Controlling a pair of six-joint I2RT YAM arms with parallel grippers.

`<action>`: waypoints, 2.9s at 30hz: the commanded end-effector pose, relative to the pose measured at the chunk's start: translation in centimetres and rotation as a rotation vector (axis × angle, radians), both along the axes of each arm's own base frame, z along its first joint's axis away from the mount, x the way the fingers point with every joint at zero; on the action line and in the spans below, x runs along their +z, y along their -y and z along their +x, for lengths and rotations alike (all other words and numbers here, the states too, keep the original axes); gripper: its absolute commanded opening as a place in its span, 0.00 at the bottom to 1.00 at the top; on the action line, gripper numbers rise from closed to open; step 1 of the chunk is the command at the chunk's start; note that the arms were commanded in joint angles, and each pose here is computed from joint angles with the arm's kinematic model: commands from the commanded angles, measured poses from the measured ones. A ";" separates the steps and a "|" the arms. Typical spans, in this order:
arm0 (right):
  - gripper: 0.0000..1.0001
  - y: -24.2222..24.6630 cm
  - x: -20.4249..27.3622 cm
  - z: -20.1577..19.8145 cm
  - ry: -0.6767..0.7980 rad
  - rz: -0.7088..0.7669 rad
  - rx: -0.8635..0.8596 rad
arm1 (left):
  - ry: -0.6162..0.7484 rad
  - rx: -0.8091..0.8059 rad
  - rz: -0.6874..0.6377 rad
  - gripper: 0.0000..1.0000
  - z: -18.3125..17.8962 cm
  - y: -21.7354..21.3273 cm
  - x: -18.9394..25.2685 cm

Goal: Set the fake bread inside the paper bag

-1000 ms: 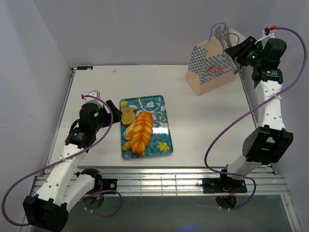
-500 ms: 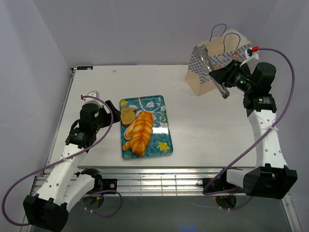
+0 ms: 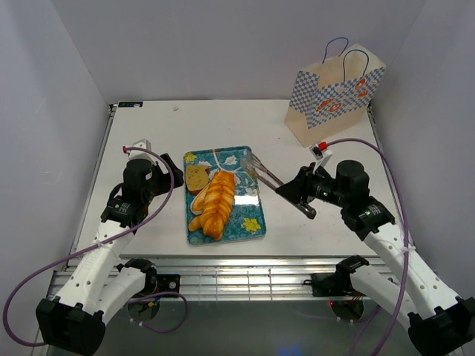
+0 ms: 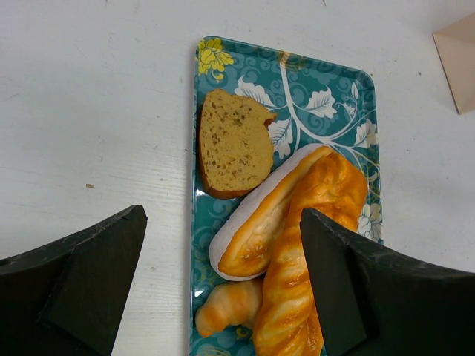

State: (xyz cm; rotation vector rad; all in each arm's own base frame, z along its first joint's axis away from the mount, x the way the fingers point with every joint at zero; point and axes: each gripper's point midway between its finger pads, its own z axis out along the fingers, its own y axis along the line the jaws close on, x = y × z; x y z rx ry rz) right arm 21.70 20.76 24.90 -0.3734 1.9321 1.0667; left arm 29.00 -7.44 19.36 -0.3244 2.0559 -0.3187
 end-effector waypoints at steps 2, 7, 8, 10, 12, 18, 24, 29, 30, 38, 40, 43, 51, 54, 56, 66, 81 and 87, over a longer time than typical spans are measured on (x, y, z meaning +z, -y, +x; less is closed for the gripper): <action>0.41 -1.5 -2.0 -2.2 0.048 -0.054 0.044 | -0.006 0.000 0.012 0.95 0.0 0.0 -0.3; 0.38 -4.4 -5.5 -4.6 0.002 -0.105 0.140 | -0.017 -0.004 0.013 0.95 0.1 0.1 -0.6; 0.37 -5.6 -6.0 -6.1 0.002 -0.126 0.191 | -0.020 -0.006 0.013 0.95 0.1 0.1 -0.7; 0.37 -6.4 -7.7 -6.2 -0.007 -0.203 0.183 | -0.021 -0.006 0.013 0.95 0.2 0.1 -0.7; 0.37 -7.2 -8.7 -7.1 -0.015 -0.235 0.210 | -0.022 -0.004 0.014 0.95 0.2 0.1 -0.8; 0.32 -4.0 -11.9 -5.2 -0.090 -0.391 0.005 | -0.034 -0.010 0.014 0.95 0.2 0.2 -1.1; 0.33 -0.9 -11.1 -4.2 -0.094 -0.447 -0.159 | -0.033 -0.018 0.010 0.95 0.2 0.4 -1.0; 0.33 -0.5 -9.4 -4.1 -0.087 -0.427 -0.181 | -0.035 -0.019 0.009 0.95 0.2 0.4 -1.0; 0.33 -0.5 -8.9 -4.1 -0.080 -0.417 -0.185 | -0.035 -0.020 0.008 0.95 0.2 0.4 -1.0; 0.34 0.2 -4.0 -3.7 -0.014 -0.371 -0.216 | -0.045 -0.026 0.009 0.95 0.2 0.5 -1.3; 0.35 0.6 -3.8 -3.7 -0.014 -0.385 -0.226 | -0.046 -0.026 0.010 0.95 0.1 0.5 -1.3; 0.35 1.0 -3.8 -3.8 -0.015 -0.397 -0.235 | -0.046 -0.025 0.012 0.95 0.2 0.5 -1.3; 0.39 0.8 -4.9 -4.1 -0.027 -0.399 -0.212 | -0.050 -0.026 0.013 0.95 0.2 0.5 -1.4; 0.44 1.0 -6.1 -4.2 -0.064 -0.417 -0.229 | -0.050 -0.026 0.013 0.95 0.1 0.5 -1.4; 0.47 0.8 -6.7 -4.3 -0.079 -0.393 -0.235 | -0.048 -0.027 0.011 0.95 0.1 0.5 -1.3; 0.51 0.2 -8.8 -4.3 -0.156 -0.297 -0.294 | -0.052 -0.038 0.006 0.95 0.1 0.7 -1.3; 0.55 -0.4 -10.2 -4.0 -0.268 -0.104 -0.348 | -0.047 -0.042 0.002 0.95 0.1 0.8 -1.2; 0.55 -0.5 -11.1 -3.8 -0.313 -0.042 -0.332 | -0.050 -0.042 0.003 0.95 0.0 0.8 -1.3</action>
